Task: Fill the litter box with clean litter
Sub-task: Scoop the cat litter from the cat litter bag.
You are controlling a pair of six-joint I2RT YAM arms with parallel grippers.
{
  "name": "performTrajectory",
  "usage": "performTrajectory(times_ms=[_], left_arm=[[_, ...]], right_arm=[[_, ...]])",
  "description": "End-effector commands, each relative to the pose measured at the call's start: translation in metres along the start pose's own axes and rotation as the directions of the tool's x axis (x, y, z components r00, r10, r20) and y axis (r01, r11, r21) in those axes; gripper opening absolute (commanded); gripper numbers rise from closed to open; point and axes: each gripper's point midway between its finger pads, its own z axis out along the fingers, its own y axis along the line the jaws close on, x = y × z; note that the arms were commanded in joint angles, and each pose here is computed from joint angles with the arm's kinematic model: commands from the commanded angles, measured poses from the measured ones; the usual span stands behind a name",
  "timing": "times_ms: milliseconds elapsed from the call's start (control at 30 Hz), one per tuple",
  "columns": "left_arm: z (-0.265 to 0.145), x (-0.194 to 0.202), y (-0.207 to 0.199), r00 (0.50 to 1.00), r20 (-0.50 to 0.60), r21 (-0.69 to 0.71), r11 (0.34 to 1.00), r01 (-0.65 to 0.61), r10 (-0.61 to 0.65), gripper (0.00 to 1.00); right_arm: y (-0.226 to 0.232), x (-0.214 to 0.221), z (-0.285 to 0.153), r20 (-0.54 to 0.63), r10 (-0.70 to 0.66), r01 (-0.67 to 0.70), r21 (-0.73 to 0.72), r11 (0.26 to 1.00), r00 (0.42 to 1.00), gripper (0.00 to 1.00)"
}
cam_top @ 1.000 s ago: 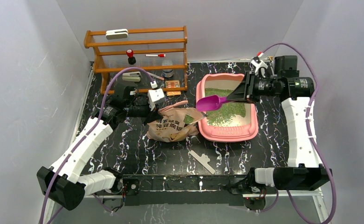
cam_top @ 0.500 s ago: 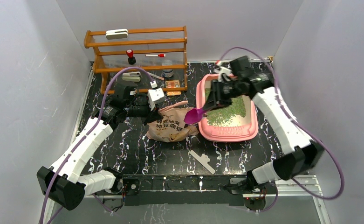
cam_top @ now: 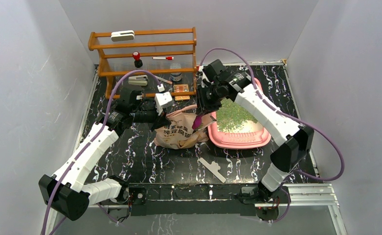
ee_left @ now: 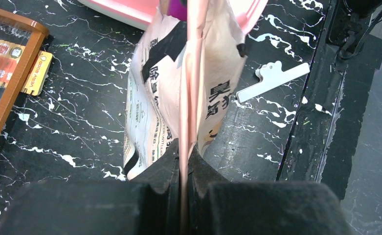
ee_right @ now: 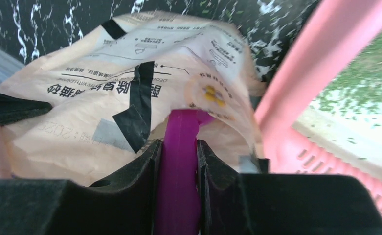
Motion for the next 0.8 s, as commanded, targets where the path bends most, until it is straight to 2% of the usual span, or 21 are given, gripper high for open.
performTrajectory(times_ms=[0, 133, 233, 367, 433, 500, 700, 767], left_arm=[[-0.015, -0.026, -0.014, 0.994, 0.098, 0.022, 0.999, -0.046, 0.044, 0.00], [-0.016, -0.027, -0.015, 0.994, 0.101, 0.020, 0.999, -0.048, 0.045, 0.00], [-0.016, -0.027, -0.015, 0.994, 0.099, 0.019, 0.999, -0.043, 0.041, 0.00], [-0.015, -0.025, -0.014, 0.995, 0.093, 0.021, 0.999, -0.036, 0.034, 0.00], [-0.013, -0.023, -0.014, 0.996, 0.088, 0.025, 0.999, -0.027, 0.025, 0.00], [-0.012, -0.022, -0.013, 0.996, 0.083, 0.021, 1.000, -0.018, 0.016, 0.00], [-0.013, -0.016, -0.012, 0.997, 0.073, 0.004, 1.000, -0.018, 0.018, 0.00], [-0.013, -0.016, -0.012, 0.997, 0.071, 0.006, 1.000, -0.017, 0.016, 0.00]], right_arm=[[-0.020, -0.032, -0.053, 0.199, -0.076, 0.043, 0.163, 0.986, 0.977, 0.00], [-0.022, -0.011, -0.031, 0.073, -0.082, 0.071, 0.133, 0.989, 0.994, 0.00], [-0.012, 0.011, 0.002, -0.048, -0.060, 0.061, 0.031, 0.998, 0.997, 0.00], [0.017, 0.023, 0.033, -0.123, -0.074, 0.064, -0.084, 0.994, 0.990, 0.00], [0.040, 0.021, 0.040, -0.109, -0.082, 0.055, -0.230, 0.972, 0.991, 0.00], [0.054, 0.009, 0.038, -0.041, -0.067, 0.052, -0.305, 0.951, 0.997, 0.00], [0.043, -0.028, -0.010, 0.105, 0.018, 0.022, -0.370, 0.929, 0.994, 0.00], [0.025, -0.034, -0.026, 0.148, 0.019, 0.028, -0.310, 0.950, 0.989, 0.00]])
